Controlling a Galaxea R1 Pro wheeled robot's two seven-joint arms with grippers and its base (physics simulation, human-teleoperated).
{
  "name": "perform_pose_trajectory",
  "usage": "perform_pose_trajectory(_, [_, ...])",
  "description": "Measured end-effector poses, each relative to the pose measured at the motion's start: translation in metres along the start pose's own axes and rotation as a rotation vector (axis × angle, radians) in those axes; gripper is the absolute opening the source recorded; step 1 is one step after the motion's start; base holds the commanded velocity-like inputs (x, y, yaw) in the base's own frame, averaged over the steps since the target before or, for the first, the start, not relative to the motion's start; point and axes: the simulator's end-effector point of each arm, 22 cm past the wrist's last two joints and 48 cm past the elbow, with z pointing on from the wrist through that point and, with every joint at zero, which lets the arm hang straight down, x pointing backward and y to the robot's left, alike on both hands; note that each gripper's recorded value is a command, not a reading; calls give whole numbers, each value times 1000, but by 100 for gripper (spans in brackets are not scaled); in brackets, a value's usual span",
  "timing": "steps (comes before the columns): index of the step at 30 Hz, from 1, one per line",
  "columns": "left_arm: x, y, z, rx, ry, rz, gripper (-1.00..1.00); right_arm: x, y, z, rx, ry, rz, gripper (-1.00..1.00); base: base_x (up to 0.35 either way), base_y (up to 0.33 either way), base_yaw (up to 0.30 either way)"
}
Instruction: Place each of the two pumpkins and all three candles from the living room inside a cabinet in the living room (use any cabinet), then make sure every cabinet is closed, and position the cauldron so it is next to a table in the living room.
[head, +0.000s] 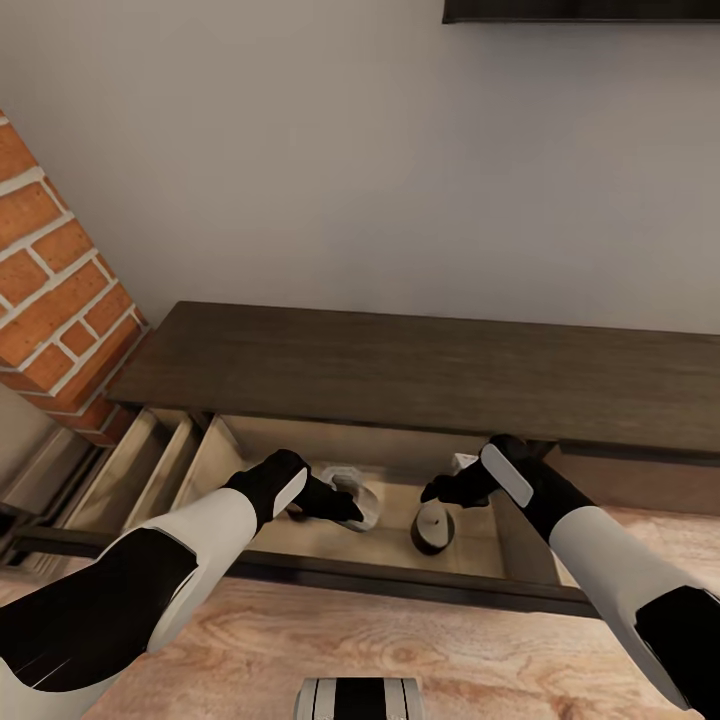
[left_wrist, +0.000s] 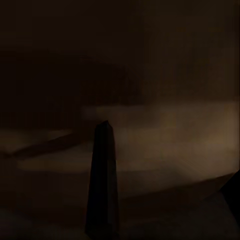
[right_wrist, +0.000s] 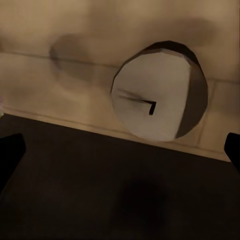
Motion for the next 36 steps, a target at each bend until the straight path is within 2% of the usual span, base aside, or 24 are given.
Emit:
perform_pose_trajectory(9, [6, 8, 18, 0, 0, 0, -100, 5, -5, 19, -1, 0, 0, 100, 0, 0, 0])
perform_pose_trajectory(36, [7, 9, 21, 2, 4, -3, -100, 8, -6, 24, 4, 11, -7, 100, 0, 0, 0])
